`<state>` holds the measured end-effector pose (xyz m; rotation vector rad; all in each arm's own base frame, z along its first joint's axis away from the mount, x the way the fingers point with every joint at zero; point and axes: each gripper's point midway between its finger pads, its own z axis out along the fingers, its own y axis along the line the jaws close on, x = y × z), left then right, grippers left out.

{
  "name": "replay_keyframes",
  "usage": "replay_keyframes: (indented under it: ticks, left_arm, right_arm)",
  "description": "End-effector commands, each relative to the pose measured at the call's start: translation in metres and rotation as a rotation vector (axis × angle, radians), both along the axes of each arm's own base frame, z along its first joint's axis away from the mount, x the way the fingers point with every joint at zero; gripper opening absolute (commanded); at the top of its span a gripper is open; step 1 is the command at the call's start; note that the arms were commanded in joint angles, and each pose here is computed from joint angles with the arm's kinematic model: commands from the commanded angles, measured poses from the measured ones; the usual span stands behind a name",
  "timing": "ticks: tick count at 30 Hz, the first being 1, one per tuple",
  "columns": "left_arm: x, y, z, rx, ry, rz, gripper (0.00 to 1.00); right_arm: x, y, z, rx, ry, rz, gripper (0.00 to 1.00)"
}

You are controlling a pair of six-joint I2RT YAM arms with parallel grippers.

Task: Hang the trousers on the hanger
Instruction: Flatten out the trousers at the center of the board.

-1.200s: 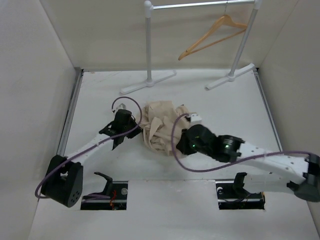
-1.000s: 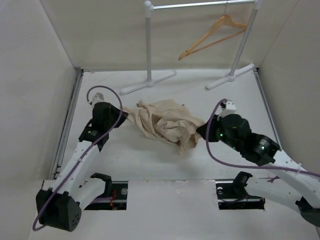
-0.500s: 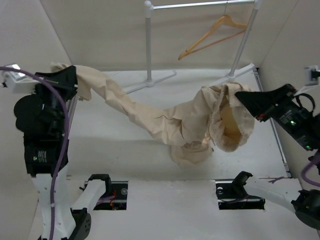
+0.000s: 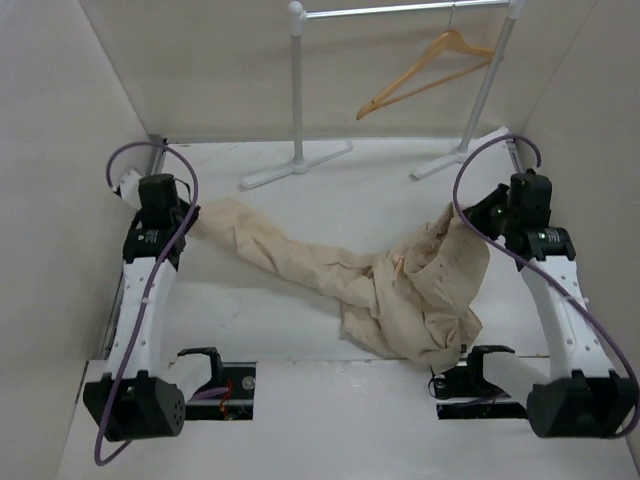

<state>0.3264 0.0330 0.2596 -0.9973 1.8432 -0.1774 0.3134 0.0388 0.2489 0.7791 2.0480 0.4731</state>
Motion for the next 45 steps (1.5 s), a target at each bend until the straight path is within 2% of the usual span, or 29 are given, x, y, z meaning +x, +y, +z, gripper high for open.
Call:
replay_keyframes:
  ticks: [1, 4, 7, 10, 12, 15, 18, 19, 21, 24, 28, 31, 34, 37, 39, 43, 45]
  left_arm:
    - [-0.009, -0.003, -0.028, -0.068, 0.014, 0.042, 0.00]
    - [0.003, -0.008, -0.010, -0.098, -0.029, 0.023, 0.00]
    - [0.020, -0.010, 0.057, -0.097, -0.157, 0.013, 0.00]
    - [0.024, -0.002, 0.129, -0.093, -0.290, 0.031, 0.00]
    - [0.019, 0.015, 0.162, -0.082, -0.349, 0.076, 0.00]
    - [0.008, 0.042, 0.185, -0.081, -0.398, 0.161, 0.00]
    - [-0.005, 0.067, 0.187, -0.064, -0.405, 0.257, 0.00]
    - [-0.006, 0.075, 0.180, -0.055, -0.391, 0.291, 0.00]
    - [0.007, 0.085, 0.148, -0.054, -0.323, 0.323, 0.01]
    - [0.055, 0.085, 0.087, -0.064, -0.174, 0.290, 0.02]
    - [0.125, 0.034, 0.043, 0.017, -0.016, 0.091, 0.04]
    - [0.140, -0.009, 0.022, 0.075, 0.058, -0.035, 0.13]
    - [0.117, -0.035, 0.003, 0.116, 0.097, -0.110, 0.39]
    - [0.066, -0.053, -0.012, 0.132, 0.106, -0.152, 0.50]
    - [0.028, -0.085, -0.024, 0.137, 0.118, -0.240, 0.47]
    - [-0.066, -0.183, -0.054, 0.076, 0.144, -0.468, 0.30]
    - [-0.105, -0.235, -0.075, 0.052, 0.172, -0.580, 0.30]
  right_arm:
    - [0.039, -0.024, 0.042, 0.124, -0.186, -0.077, 0.08]
    - [0.053, -0.009, 0.072, 0.177, -0.229, -0.020, 0.08]
    - [0.040, 0.042, 0.137, 0.188, -0.342, 0.138, 0.09]
    - [-0.006, 0.107, 0.199, 0.192, -0.439, 0.357, 0.09]
    - [-0.051, 0.154, 0.233, 0.217, -0.489, 0.534, 0.09]
    - [-0.118, 0.200, 0.287, 0.254, -0.586, 0.745, 0.09]
    - [-0.153, 0.204, 0.334, 0.283, -0.699, 0.810, 0.09]
    - [-0.146, 0.195, 0.338, 0.272, -0.720, 0.768, 0.09]
    - [-0.104, 0.169, 0.315, 0.228, -0.674, 0.624, 0.09]
    - [-0.023, 0.123, 0.257, 0.228, -0.545, 0.412, 0.07]
    - [0.086, 0.052, 0.174, 0.292, -0.370, 0.154, 0.05]
    - [0.127, 0.015, 0.129, 0.264, -0.280, -0.002, 0.05]
    - [0.142, -0.003, 0.106, 0.254, -0.219, -0.058, 0.05]
    - [0.143, -0.009, 0.108, 0.209, -0.224, -0.070, 0.05]
    - [0.143, -0.008, 0.106, 0.190, -0.212, -0.074, 0.05]
    - [0.149, -0.002, 0.101, 0.152, -0.202, -0.079, 0.05]
    - [0.151, 0.004, 0.100, 0.144, -0.202, -0.075, 0.06]
